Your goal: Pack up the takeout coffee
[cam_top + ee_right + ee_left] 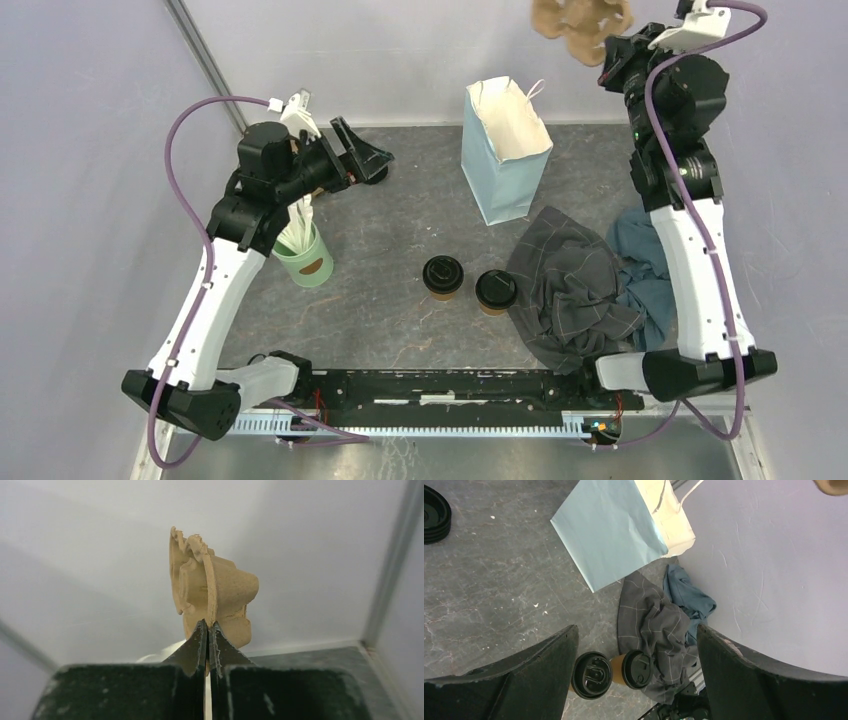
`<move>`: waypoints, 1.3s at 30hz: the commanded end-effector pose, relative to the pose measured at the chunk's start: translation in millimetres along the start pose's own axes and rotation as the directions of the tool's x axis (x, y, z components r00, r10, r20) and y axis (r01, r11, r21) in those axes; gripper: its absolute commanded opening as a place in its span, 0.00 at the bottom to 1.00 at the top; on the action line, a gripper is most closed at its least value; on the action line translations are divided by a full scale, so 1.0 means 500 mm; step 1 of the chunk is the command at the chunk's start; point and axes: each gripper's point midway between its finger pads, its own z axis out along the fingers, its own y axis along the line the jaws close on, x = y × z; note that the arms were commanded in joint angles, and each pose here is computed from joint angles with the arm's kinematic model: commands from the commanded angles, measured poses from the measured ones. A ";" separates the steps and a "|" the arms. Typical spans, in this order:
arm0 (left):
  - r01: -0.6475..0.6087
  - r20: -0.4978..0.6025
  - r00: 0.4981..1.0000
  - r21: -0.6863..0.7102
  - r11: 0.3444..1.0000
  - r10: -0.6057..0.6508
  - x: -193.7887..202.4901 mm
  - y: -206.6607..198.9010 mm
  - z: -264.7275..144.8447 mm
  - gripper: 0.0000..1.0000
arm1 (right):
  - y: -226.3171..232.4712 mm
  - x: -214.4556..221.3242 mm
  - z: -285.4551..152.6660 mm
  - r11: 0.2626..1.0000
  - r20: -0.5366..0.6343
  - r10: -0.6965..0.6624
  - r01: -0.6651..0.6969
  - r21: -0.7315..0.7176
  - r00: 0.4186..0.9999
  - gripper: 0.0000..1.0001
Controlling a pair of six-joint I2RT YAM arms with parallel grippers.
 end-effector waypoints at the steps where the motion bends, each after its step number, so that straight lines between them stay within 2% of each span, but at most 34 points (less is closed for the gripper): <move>1: -0.039 -0.049 0.998 0.049 0.998 0.041 0.017 -0.012 -0.001 0.93 | -0.168 0.037 0.035 0.908 -0.101 -0.267 0.285 0.307 0.958 0.00; 4: -0.020 -0.079 0.997 0.048 0.999 0.024 0.028 -0.008 0.007 0.92 | -0.230 0.113 0.070 0.889 -0.201 -0.268 0.322 0.325 0.942 0.00; 6: -0.020 -0.092 0.995 0.051 0.999 0.024 0.033 -0.006 0.011 0.92 | -0.244 0.179 0.095 0.927 -0.245 -0.222 0.282 0.248 0.944 0.00; 8: -0.031 -0.103 0.994 0.046 0.998 0.036 0.037 -0.002 0.012 0.92 | -0.227 0.244 0.111 0.957 -0.274 -0.207 0.253 0.145 0.939 0.00; 14: -0.074 -0.137 0.988 0.010 0.997 0.074 0.047 0.020 0.020 0.92 | -0.231 0.411 0.123 0.989 -0.404 -0.145 0.148 -0.025 0.903 0.00; 20: -0.106 -0.129 0.986 -0.011 0.994 0.104 0.035 0.026 0.020 0.91 | -0.182 0.532 0.107 0.982 -0.518 -0.069 -0.034 -0.185 0.852 0.00; 28: -0.116 -0.100 0.990 -0.138 0.984 0.103 0.010 0.056 0.011 0.91 | -0.118 0.605 0.060 0.922 -0.587 0.028 -0.248 -0.298 0.809 0.00; 35: -0.069 -0.099 0.995 -0.406 0.911 0.032 -0.010 0.136 0.000 0.87 | -0.008 0.659 -0.001 0.823 -0.662 -0.014 -0.367 -0.433 0.750 0.00; 39: -0.050 -0.125 0.992 -0.420 0.906 -0.003 -0.010 0.141 0.027 0.82 | 0.014 0.658 -0.008 0.806 -0.672 -0.027 -0.381 -0.453 0.740 0.00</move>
